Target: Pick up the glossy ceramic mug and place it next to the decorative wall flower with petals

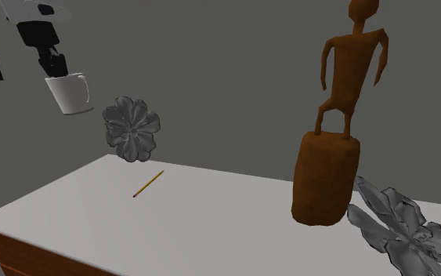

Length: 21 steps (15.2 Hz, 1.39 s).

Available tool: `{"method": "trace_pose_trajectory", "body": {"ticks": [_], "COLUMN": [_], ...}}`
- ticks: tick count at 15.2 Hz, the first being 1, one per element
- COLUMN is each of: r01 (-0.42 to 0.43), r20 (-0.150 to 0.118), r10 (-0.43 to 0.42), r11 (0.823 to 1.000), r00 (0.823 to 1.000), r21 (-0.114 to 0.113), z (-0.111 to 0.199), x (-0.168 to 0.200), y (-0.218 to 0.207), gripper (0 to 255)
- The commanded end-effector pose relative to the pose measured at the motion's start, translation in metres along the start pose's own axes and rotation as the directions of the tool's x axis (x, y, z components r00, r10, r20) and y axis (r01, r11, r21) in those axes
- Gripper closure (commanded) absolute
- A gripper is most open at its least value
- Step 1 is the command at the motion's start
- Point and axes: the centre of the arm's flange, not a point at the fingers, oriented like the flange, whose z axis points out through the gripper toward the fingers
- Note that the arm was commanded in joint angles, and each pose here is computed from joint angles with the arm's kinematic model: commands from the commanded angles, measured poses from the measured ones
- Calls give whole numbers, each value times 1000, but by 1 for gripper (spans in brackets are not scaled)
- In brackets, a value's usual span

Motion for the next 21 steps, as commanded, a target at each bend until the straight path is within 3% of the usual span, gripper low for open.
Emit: {"method": "trace_pose_trajectory", "body": {"ticks": [1, 21], "r01": [0, 0], "r20": [-1, -1], "r10": [0, 0], "r11": [1000, 1000], "r00": [1000, 1000], "r21": [0, 0], "z": [11, 115], "x": [-3, -19], "y": [-1, -9], "gripper": [255, 255]}}
